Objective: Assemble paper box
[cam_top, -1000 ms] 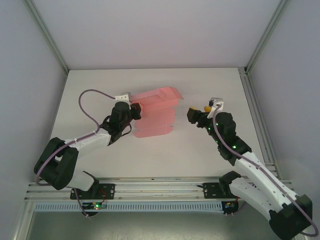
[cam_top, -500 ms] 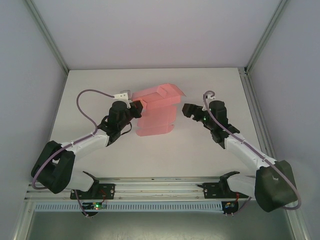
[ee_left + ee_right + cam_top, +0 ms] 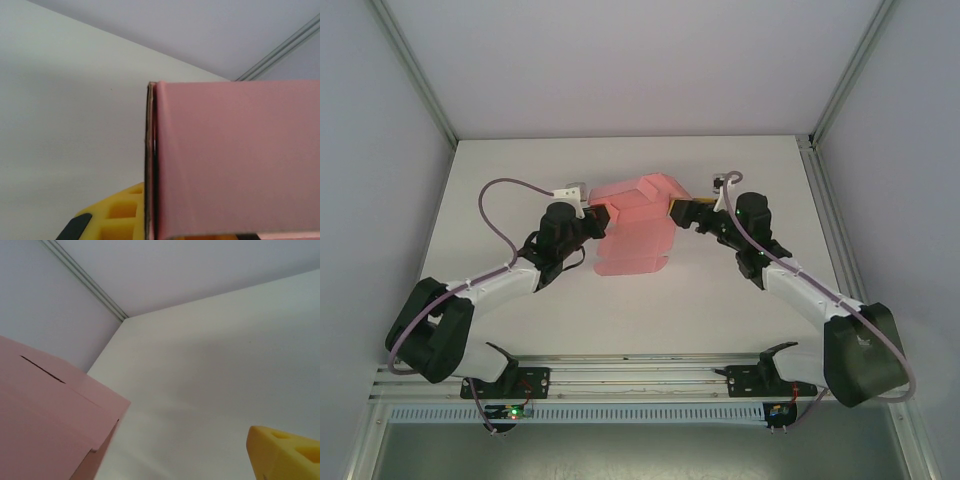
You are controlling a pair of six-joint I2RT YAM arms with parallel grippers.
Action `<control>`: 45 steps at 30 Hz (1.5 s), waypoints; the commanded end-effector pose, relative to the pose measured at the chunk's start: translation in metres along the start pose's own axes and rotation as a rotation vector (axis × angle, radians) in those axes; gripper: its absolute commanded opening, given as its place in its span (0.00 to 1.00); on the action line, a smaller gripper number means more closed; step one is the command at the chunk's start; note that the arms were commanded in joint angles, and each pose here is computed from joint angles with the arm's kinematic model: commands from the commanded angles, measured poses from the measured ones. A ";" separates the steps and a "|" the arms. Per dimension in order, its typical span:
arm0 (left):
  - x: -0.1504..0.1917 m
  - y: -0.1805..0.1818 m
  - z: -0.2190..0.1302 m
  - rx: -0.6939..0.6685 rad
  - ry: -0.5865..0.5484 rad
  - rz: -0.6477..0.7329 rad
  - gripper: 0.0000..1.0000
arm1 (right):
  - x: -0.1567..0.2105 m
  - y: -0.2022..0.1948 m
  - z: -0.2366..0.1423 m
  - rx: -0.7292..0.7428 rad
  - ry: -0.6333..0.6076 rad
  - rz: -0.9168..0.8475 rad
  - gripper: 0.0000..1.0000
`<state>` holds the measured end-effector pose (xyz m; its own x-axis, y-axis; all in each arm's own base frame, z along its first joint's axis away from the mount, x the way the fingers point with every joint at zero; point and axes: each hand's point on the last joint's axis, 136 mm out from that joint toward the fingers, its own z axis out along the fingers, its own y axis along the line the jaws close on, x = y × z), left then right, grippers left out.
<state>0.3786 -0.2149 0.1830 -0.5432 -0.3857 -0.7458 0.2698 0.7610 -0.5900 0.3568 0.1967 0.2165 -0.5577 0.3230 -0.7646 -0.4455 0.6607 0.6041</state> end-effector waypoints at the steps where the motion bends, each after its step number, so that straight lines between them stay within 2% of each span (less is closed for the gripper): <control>1: -0.020 -0.020 0.000 0.085 -0.062 0.005 0.00 | -0.002 -0.007 0.006 0.047 -0.031 -0.016 0.89; 5: -0.022 -0.022 0.000 0.105 -0.079 -0.004 0.00 | 0.004 -0.012 0.017 0.101 -0.035 -0.044 0.86; 8: -0.023 -0.026 -0.001 0.138 -0.099 -0.001 0.00 | 0.012 -0.011 0.028 0.115 -0.004 -0.043 0.79; 12: -0.026 -0.027 -0.001 0.147 -0.119 0.025 0.00 | 0.029 -0.001 0.044 0.031 0.066 0.024 0.77; 15: -0.028 -0.027 -0.001 0.147 -0.134 0.024 0.00 | 0.032 0.008 0.050 -0.039 0.058 0.077 0.74; 20: -0.030 -0.032 -0.002 0.175 -0.149 0.013 0.00 | 0.033 0.015 0.058 -0.074 0.051 0.088 0.73; 25: -0.032 -0.033 -0.006 0.176 -0.159 0.016 0.00 | 0.041 0.008 0.064 -0.030 0.103 0.070 0.58; 28: -0.035 -0.033 -0.010 0.168 -0.172 0.024 0.00 | 0.044 0.002 0.064 -0.001 0.109 0.062 0.53; 34: -0.036 -0.028 -0.013 0.130 -0.175 0.046 0.00 | 0.041 -0.004 0.053 0.039 0.109 0.042 0.56; 40: -0.031 -0.011 -0.019 0.043 -0.165 0.072 0.00 | 0.020 0.009 0.013 0.000 0.065 -0.002 0.62; 45: -0.022 -0.003 -0.022 0.019 -0.123 0.085 0.00 | 0.006 0.026 -0.035 -0.002 0.023 -0.101 0.77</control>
<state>0.3770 -0.1976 0.2068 -0.4203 -0.4026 -0.8131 0.3086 0.7793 -0.5454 0.3370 0.2007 0.2388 -0.5292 0.3092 -0.7902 -0.4728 0.6658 0.5772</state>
